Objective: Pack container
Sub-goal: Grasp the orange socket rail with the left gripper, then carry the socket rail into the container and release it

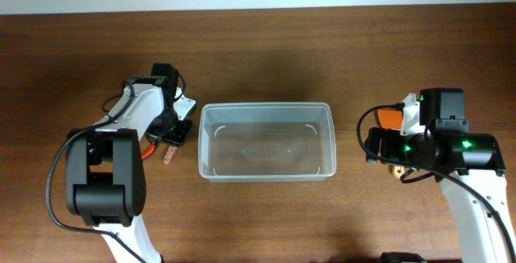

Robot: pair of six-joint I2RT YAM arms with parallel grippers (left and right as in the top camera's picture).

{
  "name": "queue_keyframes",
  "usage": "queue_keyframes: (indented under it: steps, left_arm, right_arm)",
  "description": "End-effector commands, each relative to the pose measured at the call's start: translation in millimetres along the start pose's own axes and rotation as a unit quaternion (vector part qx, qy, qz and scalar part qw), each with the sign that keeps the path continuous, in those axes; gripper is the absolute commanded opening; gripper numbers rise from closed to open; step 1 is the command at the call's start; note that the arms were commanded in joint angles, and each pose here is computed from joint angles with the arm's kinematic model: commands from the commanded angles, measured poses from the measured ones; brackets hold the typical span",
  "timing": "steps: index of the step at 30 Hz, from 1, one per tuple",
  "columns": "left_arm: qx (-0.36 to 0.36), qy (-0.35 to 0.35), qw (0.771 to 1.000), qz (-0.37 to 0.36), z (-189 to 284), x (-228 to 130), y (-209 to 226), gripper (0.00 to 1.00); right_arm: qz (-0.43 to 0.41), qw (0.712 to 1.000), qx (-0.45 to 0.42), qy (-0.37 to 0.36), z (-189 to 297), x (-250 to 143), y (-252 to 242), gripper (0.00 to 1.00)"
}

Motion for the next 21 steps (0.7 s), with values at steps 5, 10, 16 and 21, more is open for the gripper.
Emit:
queue_keyframes:
  steps: [5, 10, 16, 21]
  left_arm:
    - [-0.025, 0.030, 0.999, 0.018, -17.4, -10.1, -6.8, 0.02]
    - [-0.023, 0.012, 0.999, 0.018, 0.0, 0.0, -5.2, 0.02]
    - [0.016, -0.040, 0.999, 0.033, 47.7, 14.7, 6.3, 0.02]
    - [0.021, -0.118, 0.992, 0.040, 108.1, 22.8, 8.7, 0.02]
  right_arm:
    - [0.003, 1.000, -0.009, -0.011, 6.1, 5.7, -2.6, 0.99]
    - [0.003, 1.000, -0.009, -0.011, 6.1, 5.6, -2.6, 0.99]
    - [0.003, 1.000, -0.009, -0.011, 6.1, 5.8, -2.6, 0.99]
    - [0.003, 1.000, -0.009, -0.012, 6.1, 6.2, -2.6, 0.99]
Point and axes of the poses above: each gripper's point midway between its finger pads, its own z axis back along the fingers, its own y axis along the line the jaws close on, x = y × z, the point moved 5 cm from there along z, back along the fingers, and after that the axes turned 12 degrees about z, right-handed, at the moved point
